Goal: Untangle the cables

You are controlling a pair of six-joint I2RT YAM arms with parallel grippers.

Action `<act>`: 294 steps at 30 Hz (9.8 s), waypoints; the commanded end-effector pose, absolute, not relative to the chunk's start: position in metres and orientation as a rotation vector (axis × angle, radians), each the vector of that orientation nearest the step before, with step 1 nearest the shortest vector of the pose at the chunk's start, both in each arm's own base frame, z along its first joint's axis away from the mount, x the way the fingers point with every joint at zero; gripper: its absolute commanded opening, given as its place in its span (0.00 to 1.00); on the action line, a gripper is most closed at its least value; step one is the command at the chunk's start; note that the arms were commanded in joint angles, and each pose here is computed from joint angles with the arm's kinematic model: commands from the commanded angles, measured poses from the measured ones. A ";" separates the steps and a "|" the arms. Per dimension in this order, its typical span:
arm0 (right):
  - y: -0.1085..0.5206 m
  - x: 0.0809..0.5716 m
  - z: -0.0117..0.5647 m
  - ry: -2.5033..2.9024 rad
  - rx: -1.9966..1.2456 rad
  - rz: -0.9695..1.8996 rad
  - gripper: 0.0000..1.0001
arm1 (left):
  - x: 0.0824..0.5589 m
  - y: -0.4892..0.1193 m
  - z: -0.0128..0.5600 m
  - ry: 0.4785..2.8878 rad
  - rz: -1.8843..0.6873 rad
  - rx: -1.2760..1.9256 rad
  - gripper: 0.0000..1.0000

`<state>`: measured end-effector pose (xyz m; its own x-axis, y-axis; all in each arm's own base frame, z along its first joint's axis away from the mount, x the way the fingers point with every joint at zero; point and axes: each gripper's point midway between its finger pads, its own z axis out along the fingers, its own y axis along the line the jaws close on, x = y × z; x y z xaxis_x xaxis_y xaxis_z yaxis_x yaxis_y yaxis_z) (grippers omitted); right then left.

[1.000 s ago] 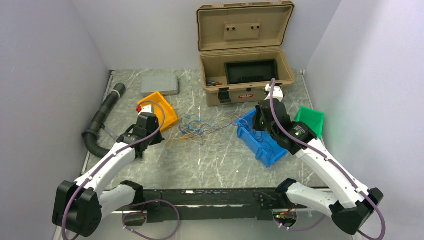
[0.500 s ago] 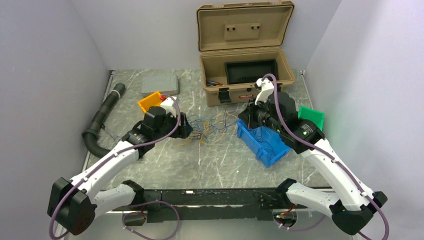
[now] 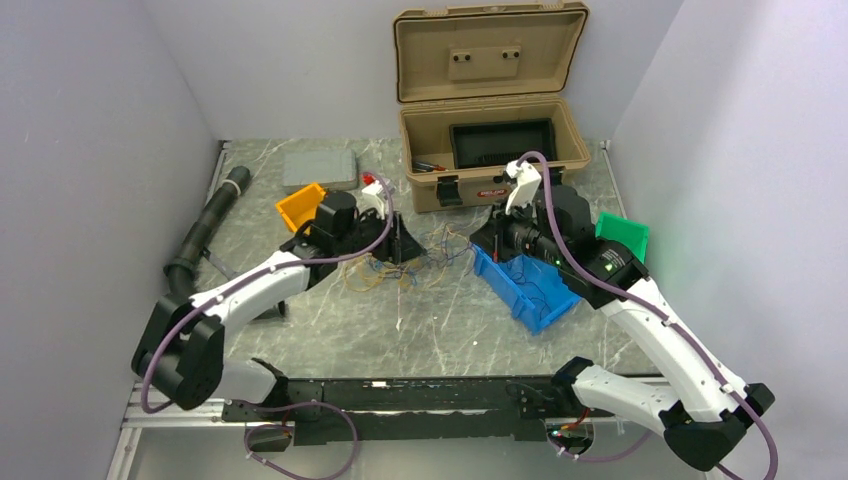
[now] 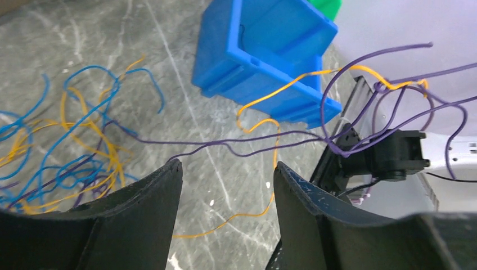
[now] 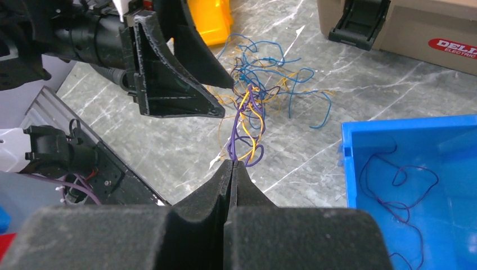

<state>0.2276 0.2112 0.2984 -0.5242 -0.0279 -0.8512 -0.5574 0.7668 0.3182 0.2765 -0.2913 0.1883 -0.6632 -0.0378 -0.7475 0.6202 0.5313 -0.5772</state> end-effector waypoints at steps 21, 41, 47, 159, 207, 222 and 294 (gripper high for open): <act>0.118 0.249 0.310 2.018 0.010 0.257 0.00 | 0.319 -0.266 0.129 2.155 -1.138 0.147 0.00; 0.112 0.220 0.397 1.698 0.004 0.485 0.00 | 0.302 -0.100 0.105 2.320 -0.146 -0.222 0.00; 0.172 0.212 0.424 1.667 -0.259 0.731 0.00 | 0.296 -0.158 0.152 2.188 -0.367 0.083 0.50; 0.200 0.219 0.341 1.585 -0.348 0.823 1.00 | 0.221 -0.414 0.426 1.565 -1.434 0.806 0.00; 0.078 0.296 0.129 2.298 0.225 -0.013 0.73 | 0.239 -0.229 0.245 2.104 -0.640 0.415 0.99; 0.161 0.356 0.127 2.279 0.260 0.406 0.71 | 0.237 -0.214 0.181 2.242 -0.552 0.343 0.99; 0.261 0.210 0.190 2.133 -0.281 0.824 0.86 | 0.236 -0.188 0.097 2.448 -0.507 -0.163 0.99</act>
<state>0.2041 0.2688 0.1692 -0.6945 0.0133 -0.7194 -0.4660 0.7536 0.4637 0.2078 -0.1673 0.0955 -0.8319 -0.0516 -0.5524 0.1056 0.9627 -0.2490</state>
